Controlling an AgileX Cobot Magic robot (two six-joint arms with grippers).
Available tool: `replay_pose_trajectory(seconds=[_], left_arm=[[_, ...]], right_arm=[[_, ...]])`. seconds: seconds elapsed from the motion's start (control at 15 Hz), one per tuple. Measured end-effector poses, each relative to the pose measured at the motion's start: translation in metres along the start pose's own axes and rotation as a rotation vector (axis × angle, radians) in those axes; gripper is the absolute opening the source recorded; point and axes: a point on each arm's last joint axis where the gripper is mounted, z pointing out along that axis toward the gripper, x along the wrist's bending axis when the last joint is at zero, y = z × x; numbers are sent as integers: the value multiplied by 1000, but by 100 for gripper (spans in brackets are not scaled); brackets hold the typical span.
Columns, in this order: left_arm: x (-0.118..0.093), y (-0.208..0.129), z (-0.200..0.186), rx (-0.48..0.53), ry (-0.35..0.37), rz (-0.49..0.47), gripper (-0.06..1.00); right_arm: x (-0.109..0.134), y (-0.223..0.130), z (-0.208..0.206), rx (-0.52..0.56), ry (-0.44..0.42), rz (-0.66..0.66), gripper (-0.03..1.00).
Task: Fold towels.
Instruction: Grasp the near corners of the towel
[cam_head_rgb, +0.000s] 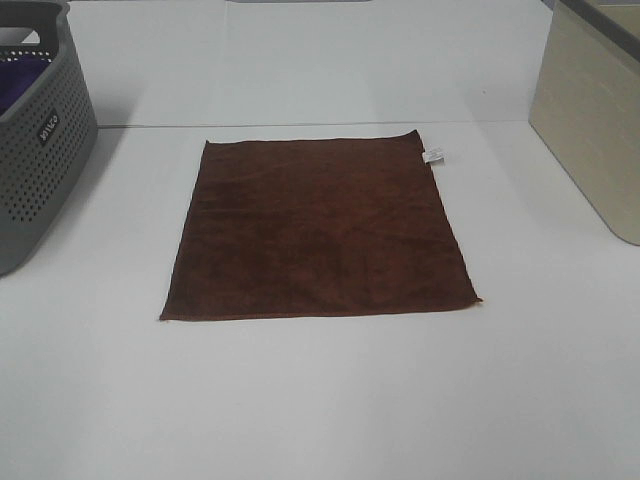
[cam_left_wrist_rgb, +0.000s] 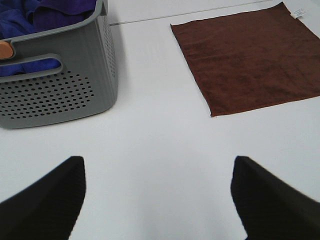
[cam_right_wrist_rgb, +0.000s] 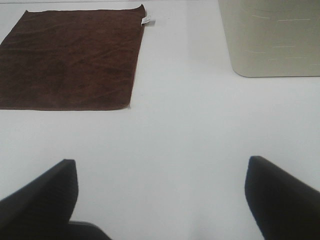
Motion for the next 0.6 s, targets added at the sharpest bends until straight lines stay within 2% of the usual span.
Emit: replay_pose_trajectory(seconds=[0.6], left_arm=[[0,0,0,0,0,0,76]], right_arm=[[0,0,0,0,0,0,85]])
